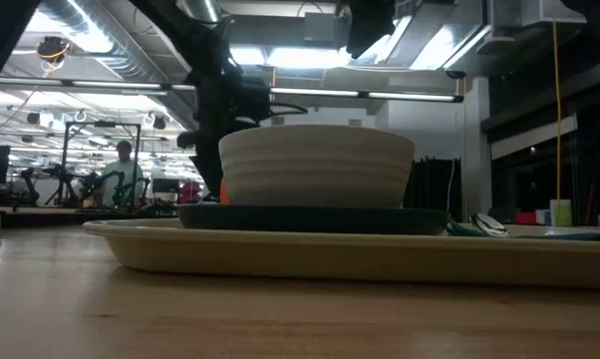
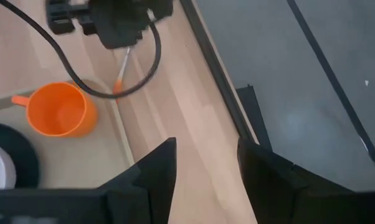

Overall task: Set up tray
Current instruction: Put the orange fork on the green napkin to the left of the orange spoon

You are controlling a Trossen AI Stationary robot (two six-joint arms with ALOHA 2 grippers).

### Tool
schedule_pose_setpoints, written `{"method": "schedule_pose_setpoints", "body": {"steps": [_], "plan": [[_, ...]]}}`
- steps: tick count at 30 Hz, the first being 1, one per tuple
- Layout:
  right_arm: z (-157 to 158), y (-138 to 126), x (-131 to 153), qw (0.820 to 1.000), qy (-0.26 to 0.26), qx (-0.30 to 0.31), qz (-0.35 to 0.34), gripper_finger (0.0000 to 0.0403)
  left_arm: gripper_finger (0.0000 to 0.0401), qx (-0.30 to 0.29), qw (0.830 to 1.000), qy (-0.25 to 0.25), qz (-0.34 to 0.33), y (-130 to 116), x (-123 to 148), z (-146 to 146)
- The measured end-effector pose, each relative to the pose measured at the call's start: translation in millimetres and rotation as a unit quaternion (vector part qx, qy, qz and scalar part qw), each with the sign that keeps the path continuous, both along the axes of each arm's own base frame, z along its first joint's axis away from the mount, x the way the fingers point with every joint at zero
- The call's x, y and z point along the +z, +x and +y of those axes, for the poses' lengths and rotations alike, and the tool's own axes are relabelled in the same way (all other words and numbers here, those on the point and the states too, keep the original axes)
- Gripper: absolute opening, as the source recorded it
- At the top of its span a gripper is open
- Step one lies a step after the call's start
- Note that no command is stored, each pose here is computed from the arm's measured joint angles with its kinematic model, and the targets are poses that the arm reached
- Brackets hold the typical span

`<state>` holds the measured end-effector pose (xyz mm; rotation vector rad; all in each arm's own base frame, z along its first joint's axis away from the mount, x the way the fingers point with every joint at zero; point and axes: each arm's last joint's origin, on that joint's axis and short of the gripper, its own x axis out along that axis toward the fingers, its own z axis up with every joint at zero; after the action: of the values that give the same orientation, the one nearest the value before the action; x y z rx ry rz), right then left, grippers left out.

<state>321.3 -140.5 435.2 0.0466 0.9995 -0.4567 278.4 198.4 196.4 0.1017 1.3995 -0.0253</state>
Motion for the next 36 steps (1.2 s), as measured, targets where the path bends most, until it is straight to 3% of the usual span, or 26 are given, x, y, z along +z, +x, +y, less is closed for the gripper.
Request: {"method": "schedule_pose_setpoints", "body": {"steps": [7,25,29,36], "plan": [[1,-2,3,0.999,0.002,0.032,-0.003,0.0173,0.0171,-0.037,0.998,0.011,0.048,10,-20,-7],[3,-3,1,0.998,0.015,0.055,0.005,0.0173,0.0168,-0.056,0.996,0.002,0.074,25,-61,3],[5,-6,4,0.998,0.023,0.061,0.000,0.0173,0.0133,-0.052,0.996,-0.002,0.071,25,-61,3],[6,-13,10,0.998,0.020,0.059,-0.010,0.0173,0.0013,-0.048,0.996,-0.006,0.074,25,-62,2]]}}
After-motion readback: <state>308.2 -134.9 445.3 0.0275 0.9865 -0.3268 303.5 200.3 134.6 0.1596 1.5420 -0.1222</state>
